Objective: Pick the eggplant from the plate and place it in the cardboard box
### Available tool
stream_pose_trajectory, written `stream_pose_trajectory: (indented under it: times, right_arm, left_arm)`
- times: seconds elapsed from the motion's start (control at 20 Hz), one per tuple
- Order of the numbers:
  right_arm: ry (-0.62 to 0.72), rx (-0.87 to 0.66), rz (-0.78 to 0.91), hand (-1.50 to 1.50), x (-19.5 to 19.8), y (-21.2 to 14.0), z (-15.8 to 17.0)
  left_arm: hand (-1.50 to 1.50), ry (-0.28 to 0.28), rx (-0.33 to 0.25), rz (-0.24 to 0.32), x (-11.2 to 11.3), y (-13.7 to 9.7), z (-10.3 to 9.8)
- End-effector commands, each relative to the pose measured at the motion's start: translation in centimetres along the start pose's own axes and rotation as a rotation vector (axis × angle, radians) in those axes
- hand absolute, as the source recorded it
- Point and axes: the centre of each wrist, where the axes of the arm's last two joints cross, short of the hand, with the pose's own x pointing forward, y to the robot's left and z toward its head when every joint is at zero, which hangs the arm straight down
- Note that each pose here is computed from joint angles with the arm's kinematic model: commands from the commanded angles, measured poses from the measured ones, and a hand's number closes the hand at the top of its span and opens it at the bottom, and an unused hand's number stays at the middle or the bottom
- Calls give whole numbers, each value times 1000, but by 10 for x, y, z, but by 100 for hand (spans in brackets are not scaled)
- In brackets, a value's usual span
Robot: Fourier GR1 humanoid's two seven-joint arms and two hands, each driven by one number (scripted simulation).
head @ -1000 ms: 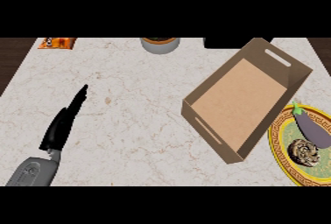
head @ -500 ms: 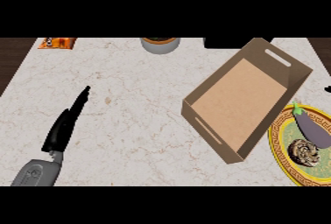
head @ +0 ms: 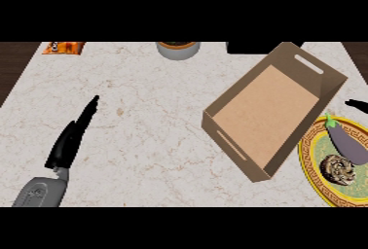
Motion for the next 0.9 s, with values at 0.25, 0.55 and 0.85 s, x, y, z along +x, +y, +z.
stream_pose_trajectory:
  times: [0.25, 0.55, 0.85]
  right_arm:
    - [15, 6, 20, -150, -3, 26, -24]
    - [11, 64, 2, -150, 2, 36, -36]
    - [2, 70, -5, -150, -1, 46, -37]
  left_arm:
    - [0, -18, 13, -1, -1, 0, 8]
    - [0, 1, 18, 8, 10, -1, -7]
    - [0, -5, -2, 3, 2, 2, 2]
